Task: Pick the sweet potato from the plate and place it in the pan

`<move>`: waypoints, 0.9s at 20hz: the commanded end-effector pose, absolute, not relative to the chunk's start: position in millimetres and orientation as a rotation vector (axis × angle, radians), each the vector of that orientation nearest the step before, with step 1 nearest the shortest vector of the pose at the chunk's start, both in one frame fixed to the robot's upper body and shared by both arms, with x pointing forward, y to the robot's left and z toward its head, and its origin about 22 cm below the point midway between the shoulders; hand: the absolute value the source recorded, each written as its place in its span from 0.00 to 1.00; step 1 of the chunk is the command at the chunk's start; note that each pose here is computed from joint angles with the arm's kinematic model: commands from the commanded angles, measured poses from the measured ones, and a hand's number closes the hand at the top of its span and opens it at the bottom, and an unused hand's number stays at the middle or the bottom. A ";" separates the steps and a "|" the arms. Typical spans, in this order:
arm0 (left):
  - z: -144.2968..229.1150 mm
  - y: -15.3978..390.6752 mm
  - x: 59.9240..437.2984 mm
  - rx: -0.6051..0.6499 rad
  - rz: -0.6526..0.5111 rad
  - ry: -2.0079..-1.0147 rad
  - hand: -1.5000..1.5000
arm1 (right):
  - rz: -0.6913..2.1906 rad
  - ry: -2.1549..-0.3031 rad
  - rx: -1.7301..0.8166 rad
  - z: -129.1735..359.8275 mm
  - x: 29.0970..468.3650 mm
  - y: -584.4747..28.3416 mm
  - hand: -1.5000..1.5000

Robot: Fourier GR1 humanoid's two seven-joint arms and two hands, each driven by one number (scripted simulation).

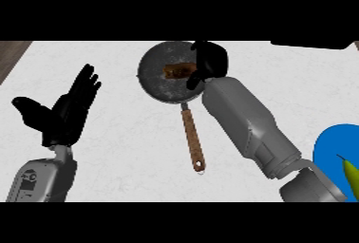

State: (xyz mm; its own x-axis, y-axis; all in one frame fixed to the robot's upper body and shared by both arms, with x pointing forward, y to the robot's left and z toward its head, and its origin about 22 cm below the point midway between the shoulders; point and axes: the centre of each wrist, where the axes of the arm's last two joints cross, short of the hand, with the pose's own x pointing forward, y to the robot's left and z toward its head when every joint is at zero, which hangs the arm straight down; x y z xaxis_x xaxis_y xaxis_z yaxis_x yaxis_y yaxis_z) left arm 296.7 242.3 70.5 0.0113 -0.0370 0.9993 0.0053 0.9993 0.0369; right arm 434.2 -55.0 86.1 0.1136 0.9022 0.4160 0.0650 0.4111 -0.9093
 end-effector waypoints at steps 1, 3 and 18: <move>64.4 246.8 290.3 0.026 -0.034 -1.551 0.50 | 0.742 -1.332 -0.899 63.7 430.7 -68.3 0.00; 75.0 237.7 300.1 0.033 -0.025 -1.562 0.50 | 0.702 -1.406 -0.870 78.8 435.3 -63.1 0.00; 56.4 267.2 271.8 0.114 0.055 -1.526 0.50 | 0.166 -1.661 -0.372 53.2 421.1 -140.8 0.00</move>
